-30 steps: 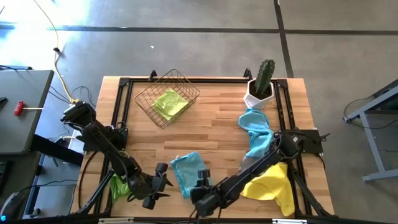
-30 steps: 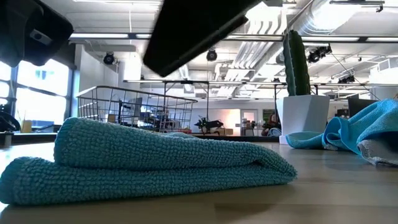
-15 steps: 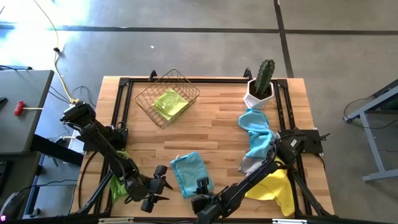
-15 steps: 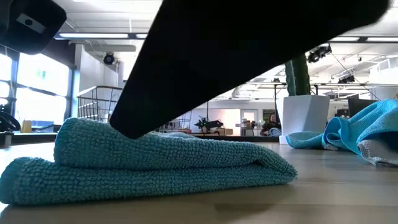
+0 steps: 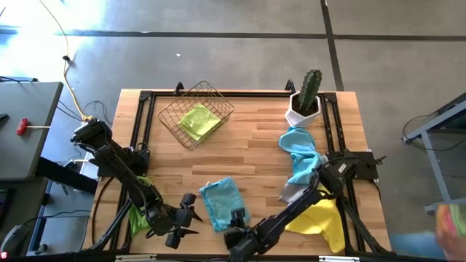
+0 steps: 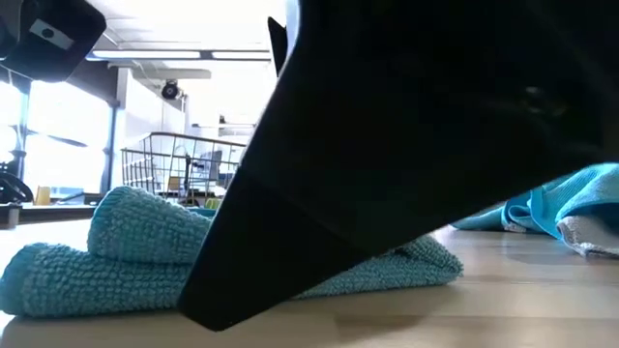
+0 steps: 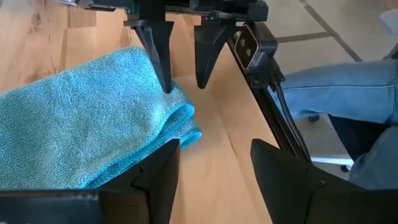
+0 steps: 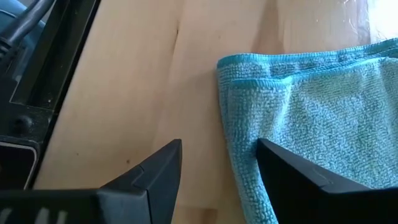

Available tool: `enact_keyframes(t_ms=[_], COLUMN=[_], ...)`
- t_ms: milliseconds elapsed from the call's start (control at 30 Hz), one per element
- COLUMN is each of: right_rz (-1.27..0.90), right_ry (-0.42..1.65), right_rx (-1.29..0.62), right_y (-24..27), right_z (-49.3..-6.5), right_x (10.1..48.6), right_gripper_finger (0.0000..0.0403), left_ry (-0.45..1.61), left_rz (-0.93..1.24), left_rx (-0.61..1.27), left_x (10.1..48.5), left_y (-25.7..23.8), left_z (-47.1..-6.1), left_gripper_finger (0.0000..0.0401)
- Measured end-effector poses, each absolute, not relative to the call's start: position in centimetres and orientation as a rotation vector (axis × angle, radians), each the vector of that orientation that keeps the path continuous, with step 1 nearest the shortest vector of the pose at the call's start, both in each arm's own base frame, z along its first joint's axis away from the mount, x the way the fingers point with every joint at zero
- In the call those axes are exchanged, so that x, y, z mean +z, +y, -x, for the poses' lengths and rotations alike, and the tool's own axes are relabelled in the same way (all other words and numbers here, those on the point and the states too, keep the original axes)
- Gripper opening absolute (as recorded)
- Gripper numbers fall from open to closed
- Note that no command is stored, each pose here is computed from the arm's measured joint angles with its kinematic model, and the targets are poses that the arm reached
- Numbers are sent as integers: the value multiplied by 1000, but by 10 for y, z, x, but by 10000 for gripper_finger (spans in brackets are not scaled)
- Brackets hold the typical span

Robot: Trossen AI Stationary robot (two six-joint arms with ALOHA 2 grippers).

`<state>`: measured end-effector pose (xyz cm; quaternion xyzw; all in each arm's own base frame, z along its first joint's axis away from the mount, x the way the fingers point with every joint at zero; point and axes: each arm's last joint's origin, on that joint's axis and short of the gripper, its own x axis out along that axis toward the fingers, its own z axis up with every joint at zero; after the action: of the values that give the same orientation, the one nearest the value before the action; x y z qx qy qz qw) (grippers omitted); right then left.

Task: Fold microfiber towels
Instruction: Put the folded light blue microfiber towel into the wire basket

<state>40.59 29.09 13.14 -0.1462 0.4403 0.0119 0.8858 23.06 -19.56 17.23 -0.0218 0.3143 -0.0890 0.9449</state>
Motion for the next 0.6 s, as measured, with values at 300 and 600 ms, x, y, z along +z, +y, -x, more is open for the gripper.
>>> enact_keyframes(t_ms=[300,600], right_rz=[292,220], right_ry=[920,972], right_rx=[-42,-56], right_y=[272,256], right_z=[-418,-430], right_x=[128,117], right_gripper_finger=[202,202], left_ry=[641,652], left_rz=[44,39], left_rx=[-181,-186], left_x=[172,171], left_y=[-196,-195], left_z=[-231,-230], left_gripper_finger=[188,189])
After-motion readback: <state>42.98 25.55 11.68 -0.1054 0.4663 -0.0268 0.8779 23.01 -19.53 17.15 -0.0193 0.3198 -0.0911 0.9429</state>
